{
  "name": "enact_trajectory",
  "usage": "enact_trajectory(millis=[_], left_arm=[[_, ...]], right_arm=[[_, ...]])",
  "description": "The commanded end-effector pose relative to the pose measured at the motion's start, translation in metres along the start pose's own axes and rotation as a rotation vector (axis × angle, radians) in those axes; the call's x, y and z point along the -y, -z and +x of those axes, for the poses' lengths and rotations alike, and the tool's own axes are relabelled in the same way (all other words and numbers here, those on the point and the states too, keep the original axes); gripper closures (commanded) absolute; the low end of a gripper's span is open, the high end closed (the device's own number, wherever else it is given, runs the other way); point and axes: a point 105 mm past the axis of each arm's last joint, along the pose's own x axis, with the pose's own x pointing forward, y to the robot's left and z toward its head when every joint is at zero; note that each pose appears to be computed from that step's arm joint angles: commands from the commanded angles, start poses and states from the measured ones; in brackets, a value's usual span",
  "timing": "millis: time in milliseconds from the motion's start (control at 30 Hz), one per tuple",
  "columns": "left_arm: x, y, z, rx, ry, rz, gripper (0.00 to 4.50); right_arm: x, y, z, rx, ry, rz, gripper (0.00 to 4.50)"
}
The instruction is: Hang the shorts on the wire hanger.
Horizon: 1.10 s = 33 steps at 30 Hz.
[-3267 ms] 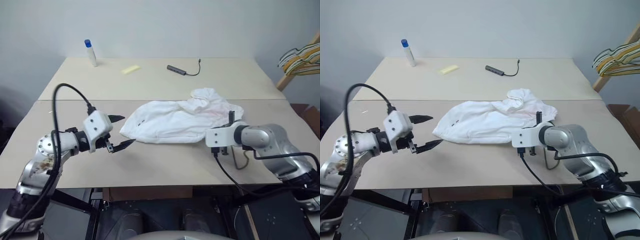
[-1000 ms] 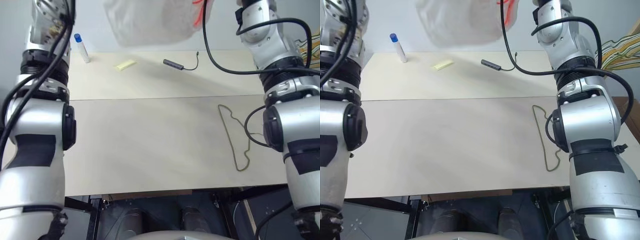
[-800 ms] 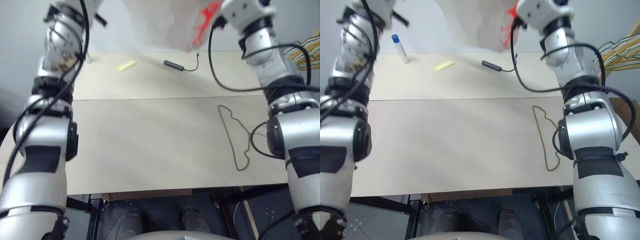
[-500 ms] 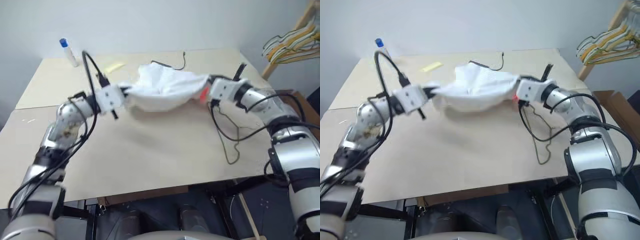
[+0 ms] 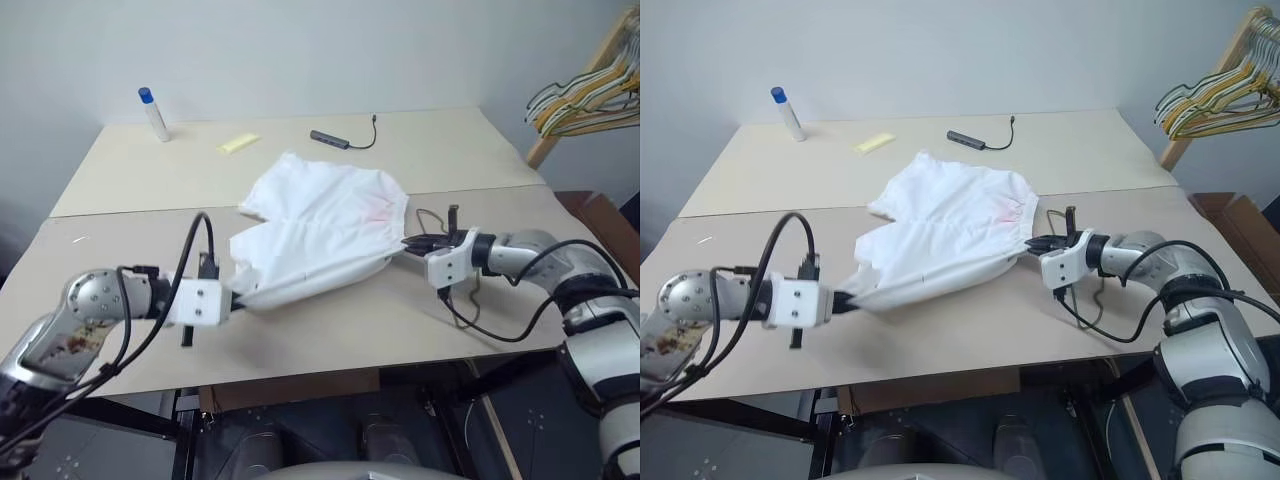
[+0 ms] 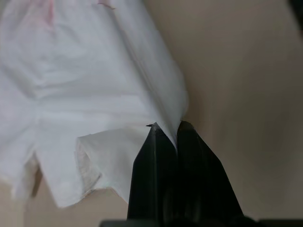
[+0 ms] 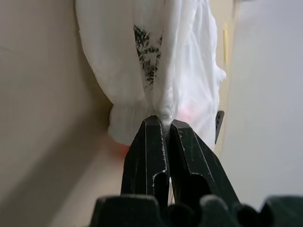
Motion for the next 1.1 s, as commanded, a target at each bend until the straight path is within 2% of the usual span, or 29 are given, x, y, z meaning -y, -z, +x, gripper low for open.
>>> enact_trajectory(millis=[33,300,600,700,833,967,1100], left_arm=[[0.009,-0.012,-0.005,0.014,0.044,0.007,4.45],[0.039,-0.030,-0.008,0.103,0.166,-0.060,4.45],[0.088,-0.017,0.009,0.116,0.256,-0.183,4.45],[0.090,-0.014,0.011,0.128,0.241,-0.216,3.81],[0.070,-0.008,-0.004,0.175,0.120,-0.263,2.57],[0.053,-0.006,-0.026,0.250,0.046,-0.323,2.53],[0.024,-0.006,-0.036,0.424,-0.108,-0.410,2.53]], right_arm=[[0.001,0.012,-0.026,-0.059,0.039,0.014,4.50],[-0.023,-0.015,-0.041,0.034,0.049,0.060,4.50],[-0.042,-0.045,-0.047,0.089,0.020,0.128,4.50],[-0.046,-0.054,-0.052,0.102,-0.004,0.178,3.58],[-0.048,-0.066,-0.078,0.093,-0.094,0.331,2.24],[-0.036,-0.065,-0.101,0.041,-0.097,0.513,0.87],[-0.007,-0.033,-0.117,-0.110,0.107,0.756,0.87]])
